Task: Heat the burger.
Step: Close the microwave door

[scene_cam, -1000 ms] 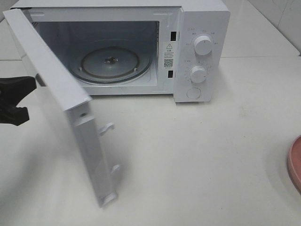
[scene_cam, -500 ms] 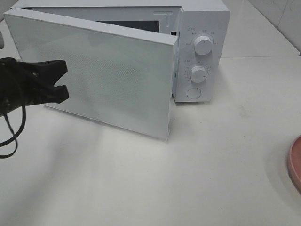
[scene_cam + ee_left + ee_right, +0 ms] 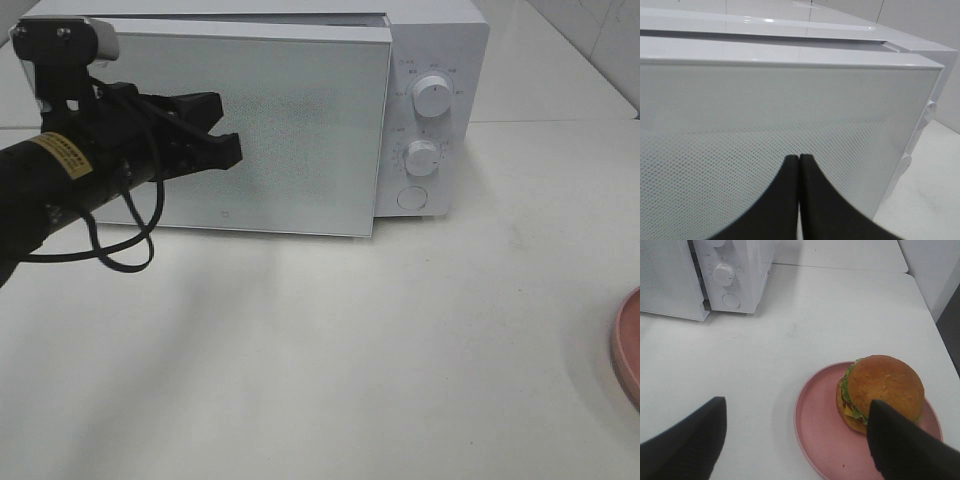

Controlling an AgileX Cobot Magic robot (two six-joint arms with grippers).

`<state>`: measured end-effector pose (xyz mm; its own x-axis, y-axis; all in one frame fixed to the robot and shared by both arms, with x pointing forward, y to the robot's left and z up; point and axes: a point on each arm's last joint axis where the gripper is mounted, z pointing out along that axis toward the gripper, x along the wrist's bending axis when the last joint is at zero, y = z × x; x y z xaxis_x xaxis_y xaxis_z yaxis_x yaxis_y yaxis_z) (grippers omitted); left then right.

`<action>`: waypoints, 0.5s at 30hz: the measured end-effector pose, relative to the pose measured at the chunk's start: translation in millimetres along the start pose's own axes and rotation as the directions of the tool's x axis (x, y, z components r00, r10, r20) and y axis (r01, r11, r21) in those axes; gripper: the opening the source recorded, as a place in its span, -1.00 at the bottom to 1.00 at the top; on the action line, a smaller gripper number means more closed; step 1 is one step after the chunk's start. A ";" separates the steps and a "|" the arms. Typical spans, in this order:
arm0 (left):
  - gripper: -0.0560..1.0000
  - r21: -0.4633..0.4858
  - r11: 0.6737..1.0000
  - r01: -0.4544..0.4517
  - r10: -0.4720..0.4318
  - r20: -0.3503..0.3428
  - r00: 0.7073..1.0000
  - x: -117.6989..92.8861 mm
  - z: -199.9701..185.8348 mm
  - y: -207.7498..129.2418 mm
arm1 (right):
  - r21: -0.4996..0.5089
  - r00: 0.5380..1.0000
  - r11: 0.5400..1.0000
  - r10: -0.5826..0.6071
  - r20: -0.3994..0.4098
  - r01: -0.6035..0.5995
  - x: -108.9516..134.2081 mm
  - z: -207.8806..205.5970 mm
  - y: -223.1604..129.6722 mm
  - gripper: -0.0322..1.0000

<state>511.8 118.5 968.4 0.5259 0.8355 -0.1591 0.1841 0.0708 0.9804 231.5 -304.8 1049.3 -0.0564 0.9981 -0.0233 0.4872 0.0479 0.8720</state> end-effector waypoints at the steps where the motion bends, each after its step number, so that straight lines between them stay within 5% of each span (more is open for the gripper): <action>1: -0.89 0.000 1.000 0.000 0.000 0.000 1.000 0.0 0.0 0.0 | 0.000 1.000 1.000 0.000 0.000 0.000 0.0 0.0 0.0 0.53; 15: -0.89 -0.047 0.992 0.113 -0.115 -0.033 0.993 -21.6 60.3 1.7 | 0.000 1.000 1.000 0.000 0.000 0.000 0.0 0.0 0.0 0.53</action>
<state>550.8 67.7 966.4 0.4736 0.8394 -0.2668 0.2031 0.1907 0.9604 231.5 -304.8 1049.3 -0.0564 0.9981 -0.0233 0.4872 0.0479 0.8720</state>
